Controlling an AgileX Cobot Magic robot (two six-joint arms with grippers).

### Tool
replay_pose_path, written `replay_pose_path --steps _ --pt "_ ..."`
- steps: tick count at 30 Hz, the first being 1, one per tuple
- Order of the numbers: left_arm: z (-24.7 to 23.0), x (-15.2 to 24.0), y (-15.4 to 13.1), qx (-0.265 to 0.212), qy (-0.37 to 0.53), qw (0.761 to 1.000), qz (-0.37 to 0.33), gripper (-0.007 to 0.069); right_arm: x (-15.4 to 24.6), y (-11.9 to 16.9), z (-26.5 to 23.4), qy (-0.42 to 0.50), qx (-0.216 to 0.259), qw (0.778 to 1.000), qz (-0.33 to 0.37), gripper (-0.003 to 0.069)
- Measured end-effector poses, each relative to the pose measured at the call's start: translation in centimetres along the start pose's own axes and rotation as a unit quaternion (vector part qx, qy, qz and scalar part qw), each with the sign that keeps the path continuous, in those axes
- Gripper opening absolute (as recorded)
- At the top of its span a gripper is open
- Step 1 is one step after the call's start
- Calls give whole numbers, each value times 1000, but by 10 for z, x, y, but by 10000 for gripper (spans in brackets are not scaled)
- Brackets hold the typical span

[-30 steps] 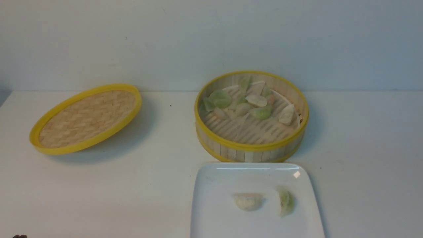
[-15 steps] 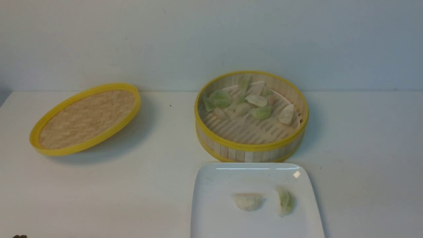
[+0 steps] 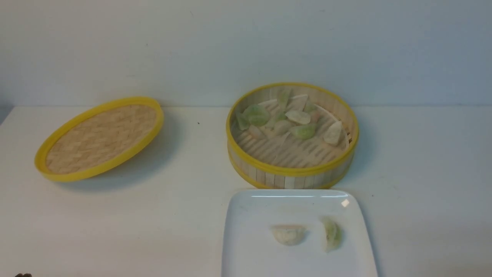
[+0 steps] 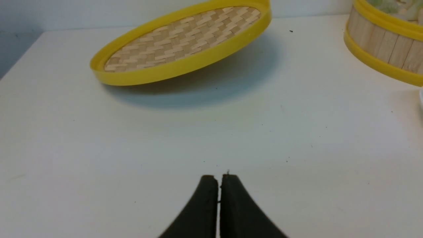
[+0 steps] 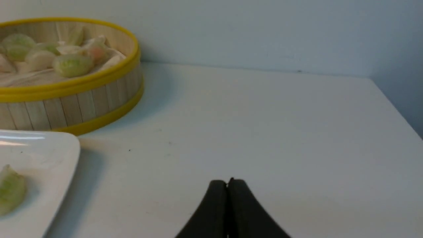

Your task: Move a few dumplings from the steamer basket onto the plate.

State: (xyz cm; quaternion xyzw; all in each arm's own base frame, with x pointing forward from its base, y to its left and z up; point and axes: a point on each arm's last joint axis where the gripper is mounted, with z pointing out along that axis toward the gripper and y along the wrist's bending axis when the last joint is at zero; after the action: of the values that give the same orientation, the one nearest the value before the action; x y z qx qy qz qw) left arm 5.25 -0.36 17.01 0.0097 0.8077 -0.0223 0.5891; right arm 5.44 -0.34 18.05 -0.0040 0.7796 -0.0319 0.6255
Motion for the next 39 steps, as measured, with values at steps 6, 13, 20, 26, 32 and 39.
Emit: replay_pose_path --steps 6,13,20,26,32,39 --pt "0 0 0 0 0 1000 0 -2 0 0 0 1 0 1000 11 -14" --pt "0 0 0 0 0 1000 0 -2 0 0 0 1 0 1000 12 -14" --pt "0 0 0 0 0 1000 0 -2 0 0 0 1 0 1000 12 -14" --pt "0 0 0 0 0 1000 0 -2 0 0 0 1 0 1000 12 -14" --pt "0 0 0 0 0 1000 0 -2 0 0 0 1 0 1000 12 -14" --pt "0 0 0 0 0 1000 0 -2 0 0 0 1 0 1000 12 -14"
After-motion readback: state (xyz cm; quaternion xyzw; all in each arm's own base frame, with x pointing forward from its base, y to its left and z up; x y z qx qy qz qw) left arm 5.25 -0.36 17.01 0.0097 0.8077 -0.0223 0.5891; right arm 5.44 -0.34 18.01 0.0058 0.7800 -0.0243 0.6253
